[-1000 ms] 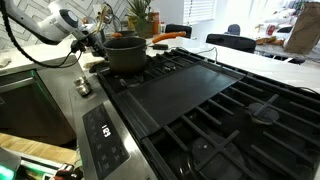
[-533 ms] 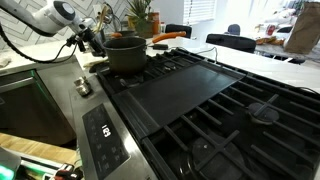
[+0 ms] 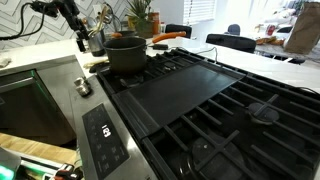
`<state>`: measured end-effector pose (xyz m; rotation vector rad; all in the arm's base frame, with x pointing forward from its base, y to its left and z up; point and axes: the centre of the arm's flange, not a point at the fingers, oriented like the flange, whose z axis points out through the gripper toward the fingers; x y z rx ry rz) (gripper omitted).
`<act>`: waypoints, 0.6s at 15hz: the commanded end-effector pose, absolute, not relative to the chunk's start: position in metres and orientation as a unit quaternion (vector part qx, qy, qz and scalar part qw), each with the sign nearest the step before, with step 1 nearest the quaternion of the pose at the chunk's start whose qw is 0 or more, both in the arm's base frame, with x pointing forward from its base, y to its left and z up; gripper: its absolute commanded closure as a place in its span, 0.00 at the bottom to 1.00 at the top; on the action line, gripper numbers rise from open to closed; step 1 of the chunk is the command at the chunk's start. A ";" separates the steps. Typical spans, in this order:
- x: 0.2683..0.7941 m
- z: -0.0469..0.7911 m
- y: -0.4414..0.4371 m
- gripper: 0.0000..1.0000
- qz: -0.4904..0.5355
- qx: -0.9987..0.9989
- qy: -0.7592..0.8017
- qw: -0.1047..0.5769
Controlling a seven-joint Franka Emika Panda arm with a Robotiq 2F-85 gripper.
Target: Remove the cooking stick from the pot and put it on the counter
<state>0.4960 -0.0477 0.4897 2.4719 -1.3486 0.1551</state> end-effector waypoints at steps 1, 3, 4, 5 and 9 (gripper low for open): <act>0.438 0.541 -0.070 0.00 0.023 0.891 -0.437 0.125; 0.408 0.564 -0.083 0.00 0.022 0.907 -0.407 0.102; 0.393 0.573 -0.090 0.00 0.029 0.918 -0.387 0.085; 0.379 0.582 -0.098 0.00 0.029 0.928 -0.365 0.070; 0.377 0.598 -0.108 0.00 0.039 0.939 -0.336 0.057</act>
